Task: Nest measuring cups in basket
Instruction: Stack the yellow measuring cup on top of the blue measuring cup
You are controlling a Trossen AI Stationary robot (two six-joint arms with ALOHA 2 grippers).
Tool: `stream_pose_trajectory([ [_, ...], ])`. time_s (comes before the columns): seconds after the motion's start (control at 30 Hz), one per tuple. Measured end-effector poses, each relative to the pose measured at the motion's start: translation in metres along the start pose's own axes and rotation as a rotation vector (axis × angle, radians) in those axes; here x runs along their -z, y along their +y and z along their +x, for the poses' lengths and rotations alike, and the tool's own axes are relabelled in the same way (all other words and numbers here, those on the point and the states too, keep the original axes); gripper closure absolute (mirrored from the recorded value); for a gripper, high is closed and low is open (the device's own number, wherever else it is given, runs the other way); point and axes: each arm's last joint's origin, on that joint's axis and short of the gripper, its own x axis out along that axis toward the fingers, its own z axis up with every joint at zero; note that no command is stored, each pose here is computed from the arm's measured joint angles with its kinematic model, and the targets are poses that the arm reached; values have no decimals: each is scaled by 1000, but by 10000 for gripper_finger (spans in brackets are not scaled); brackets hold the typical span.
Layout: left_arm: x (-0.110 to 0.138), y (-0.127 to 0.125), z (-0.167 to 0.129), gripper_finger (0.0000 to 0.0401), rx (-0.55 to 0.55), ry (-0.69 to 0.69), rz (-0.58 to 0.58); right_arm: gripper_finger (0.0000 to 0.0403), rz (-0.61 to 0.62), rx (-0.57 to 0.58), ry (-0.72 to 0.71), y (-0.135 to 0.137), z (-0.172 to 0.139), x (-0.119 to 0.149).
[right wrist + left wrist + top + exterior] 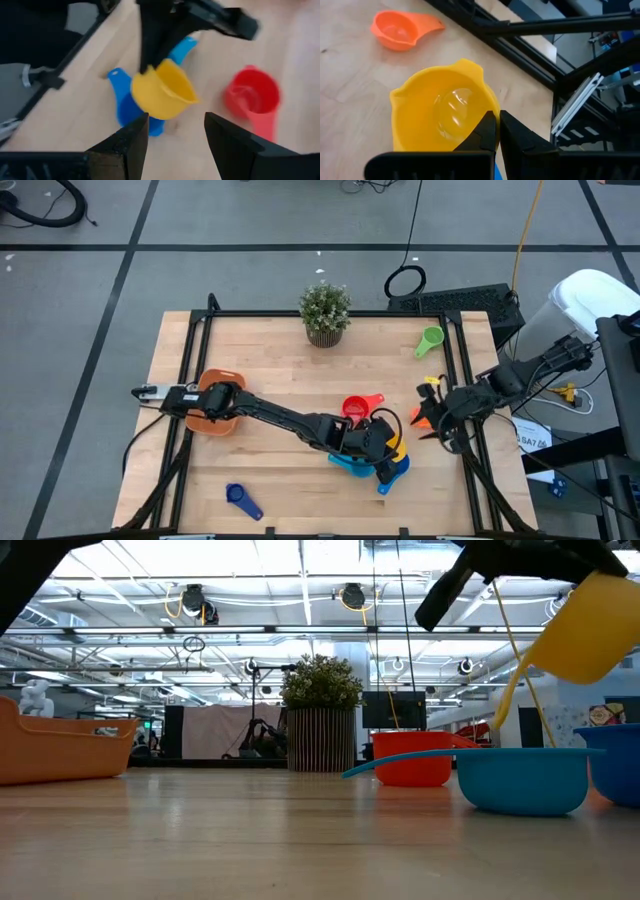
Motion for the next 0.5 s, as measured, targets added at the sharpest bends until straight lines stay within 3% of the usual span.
stream_pose_trajectory([
  [0.2, 0, 2, 0, 394, -14, 12, 35, 218, 126, -173, 130, 7, 26, -2],
  [0.4, -1, 2, 0, 394, -5, 2, 75, 232, 192, -183, 341, 18, 57, 20],
  [0.5, 2, 1, 0, 394, -15, 17, 106, 245, 234, -208, 345, 23, 71, 31],
])
